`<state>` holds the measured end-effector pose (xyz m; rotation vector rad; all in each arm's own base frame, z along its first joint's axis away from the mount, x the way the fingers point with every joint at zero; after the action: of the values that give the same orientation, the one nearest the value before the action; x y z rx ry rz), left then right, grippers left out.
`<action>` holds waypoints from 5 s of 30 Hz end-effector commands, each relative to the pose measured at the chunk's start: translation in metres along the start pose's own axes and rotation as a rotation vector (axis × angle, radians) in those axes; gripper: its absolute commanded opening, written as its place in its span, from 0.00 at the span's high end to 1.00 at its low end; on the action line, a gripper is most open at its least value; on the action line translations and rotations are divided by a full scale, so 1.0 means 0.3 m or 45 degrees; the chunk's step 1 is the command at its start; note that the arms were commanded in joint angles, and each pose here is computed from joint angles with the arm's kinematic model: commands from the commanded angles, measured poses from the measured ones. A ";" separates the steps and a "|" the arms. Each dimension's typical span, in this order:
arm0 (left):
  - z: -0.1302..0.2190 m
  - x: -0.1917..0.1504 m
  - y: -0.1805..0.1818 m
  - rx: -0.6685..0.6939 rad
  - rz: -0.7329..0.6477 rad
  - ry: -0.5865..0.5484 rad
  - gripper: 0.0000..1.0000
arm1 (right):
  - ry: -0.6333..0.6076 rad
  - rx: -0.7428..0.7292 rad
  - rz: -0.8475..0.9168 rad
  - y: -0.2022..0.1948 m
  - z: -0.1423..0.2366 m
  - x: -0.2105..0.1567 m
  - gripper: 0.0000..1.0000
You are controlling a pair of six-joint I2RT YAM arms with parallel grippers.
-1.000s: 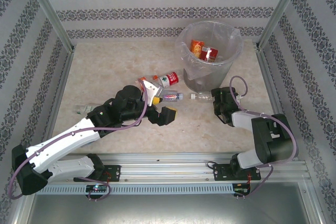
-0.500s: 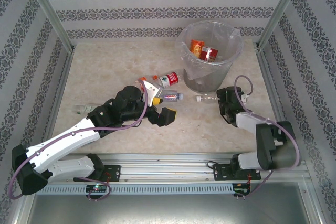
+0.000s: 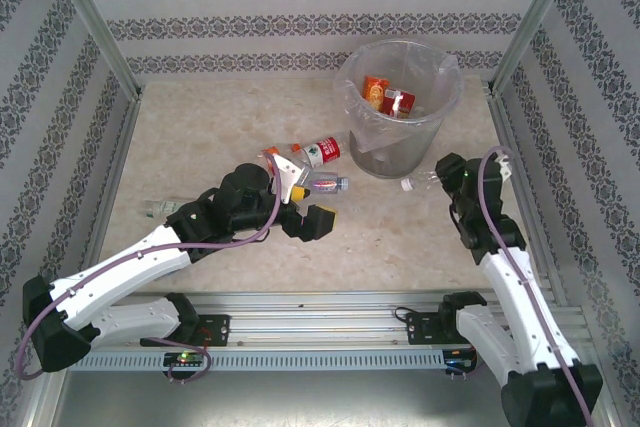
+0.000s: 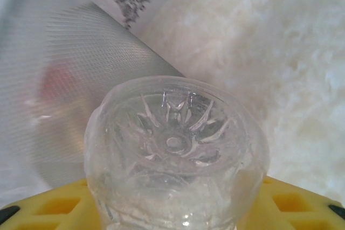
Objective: Put the plastic bottles in the bin
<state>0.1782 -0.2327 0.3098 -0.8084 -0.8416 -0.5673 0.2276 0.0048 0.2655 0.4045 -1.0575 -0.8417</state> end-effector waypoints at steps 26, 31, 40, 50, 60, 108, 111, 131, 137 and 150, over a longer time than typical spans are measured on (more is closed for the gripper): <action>0.029 0.087 -0.031 0.014 0.005 -0.032 0.00 | -0.055 0.063 0.722 0.651 -0.096 0.367 0.46; 0.034 0.081 -0.025 0.048 -0.005 -0.007 0.00 | 0.078 -0.026 0.755 0.627 -0.247 0.343 0.46; 0.038 0.070 -0.014 0.090 -0.014 0.022 0.00 | 0.282 -0.170 0.847 0.554 -0.408 0.237 0.42; 0.055 0.051 0.010 0.193 -0.043 0.082 0.00 | 0.278 -0.116 0.822 0.564 -0.361 0.241 0.15; 0.067 0.040 0.026 0.260 -0.084 0.142 0.00 | 0.254 0.146 0.789 0.611 -0.131 0.281 0.10; -0.143 -0.270 0.765 0.867 -0.154 1.329 0.00 | 0.948 0.738 0.579 0.274 0.198 -0.236 0.09; -0.158 -0.286 0.778 0.864 -0.144 1.338 0.00 | 0.947 0.735 0.578 0.271 0.202 -0.236 0.09; -0.185 -0.281 0.796 0.869 -0.130 1.295 0.31 | 0.921 0.698 0.587 0.262 0.209 -0.226 0.10; -0.198 -0.296 0.804 0.852 -0.119 1.309 0.20 | 0.921 0.690 0.584 0.255 0.209 -0.229 0.10; -0.217 -0.312 0.814 0.836 -0.088 1.321 0.28 | 0.919 0.677 0.580 0.243 0.207 -0.233 0.10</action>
<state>0.3229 -0.1340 0.1058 0.1633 -0.0359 -0.6292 0.1890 0.1108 0.3019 0.8072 -0.6349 0.0438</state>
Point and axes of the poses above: each hand's point on the last joint's axis, 136 mm out from that joint toward the fingers, its own z axis back along the fingers, its own y axis along the line the jaws close on, x = y × z, the point moved 8 cm from there along z, back along the fingers, and after that the axes turned 2 degrees about -z, right-handed, at the moved point
